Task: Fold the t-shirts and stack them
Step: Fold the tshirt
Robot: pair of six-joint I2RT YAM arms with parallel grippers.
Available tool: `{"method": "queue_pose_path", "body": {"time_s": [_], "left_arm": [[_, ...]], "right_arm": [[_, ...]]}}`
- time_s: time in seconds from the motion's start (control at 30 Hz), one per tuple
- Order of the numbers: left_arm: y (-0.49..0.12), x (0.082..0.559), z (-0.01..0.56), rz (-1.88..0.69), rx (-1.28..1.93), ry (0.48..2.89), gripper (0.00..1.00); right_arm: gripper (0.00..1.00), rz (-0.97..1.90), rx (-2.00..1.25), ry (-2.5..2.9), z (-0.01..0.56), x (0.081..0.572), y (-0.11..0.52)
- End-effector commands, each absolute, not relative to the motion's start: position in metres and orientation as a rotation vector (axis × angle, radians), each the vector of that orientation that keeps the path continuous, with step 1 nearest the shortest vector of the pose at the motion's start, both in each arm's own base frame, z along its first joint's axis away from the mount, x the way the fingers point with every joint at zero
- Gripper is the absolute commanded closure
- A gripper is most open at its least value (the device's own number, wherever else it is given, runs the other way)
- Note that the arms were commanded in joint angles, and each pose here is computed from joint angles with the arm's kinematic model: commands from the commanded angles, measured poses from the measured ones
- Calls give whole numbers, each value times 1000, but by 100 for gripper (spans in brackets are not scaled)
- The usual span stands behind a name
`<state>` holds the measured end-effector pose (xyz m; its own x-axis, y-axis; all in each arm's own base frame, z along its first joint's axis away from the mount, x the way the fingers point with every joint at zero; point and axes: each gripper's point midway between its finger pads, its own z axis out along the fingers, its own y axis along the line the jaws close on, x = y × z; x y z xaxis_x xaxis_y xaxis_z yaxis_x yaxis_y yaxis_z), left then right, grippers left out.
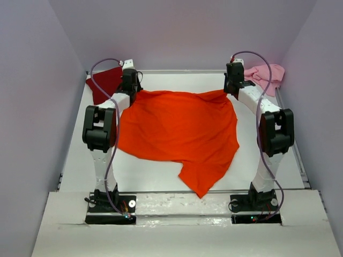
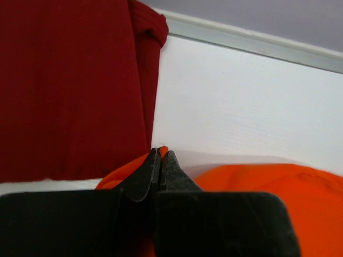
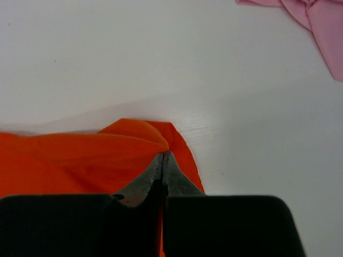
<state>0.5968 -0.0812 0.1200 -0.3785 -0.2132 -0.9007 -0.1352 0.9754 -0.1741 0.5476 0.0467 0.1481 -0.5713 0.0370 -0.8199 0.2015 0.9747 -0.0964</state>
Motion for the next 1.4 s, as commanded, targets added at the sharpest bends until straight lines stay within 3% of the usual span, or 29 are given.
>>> {"method": "queue_pose_path", "body": {"time_s": [0.0, 0.57, 1.37], "left_arm": [[-74, 581, 194, -155, -280, 1798, 100], [-60, 513, 188, -134, -330, 1921, 100], [-52, 461, 56, -44, -479, 2388, 100]], "right_arm": [[100, -124, 237, 2067, 200, 526, 51], [100, 20, 273, 2182, 178, 409, 57], [100, 56, 359, 2481, 67, 328, 73]]}}
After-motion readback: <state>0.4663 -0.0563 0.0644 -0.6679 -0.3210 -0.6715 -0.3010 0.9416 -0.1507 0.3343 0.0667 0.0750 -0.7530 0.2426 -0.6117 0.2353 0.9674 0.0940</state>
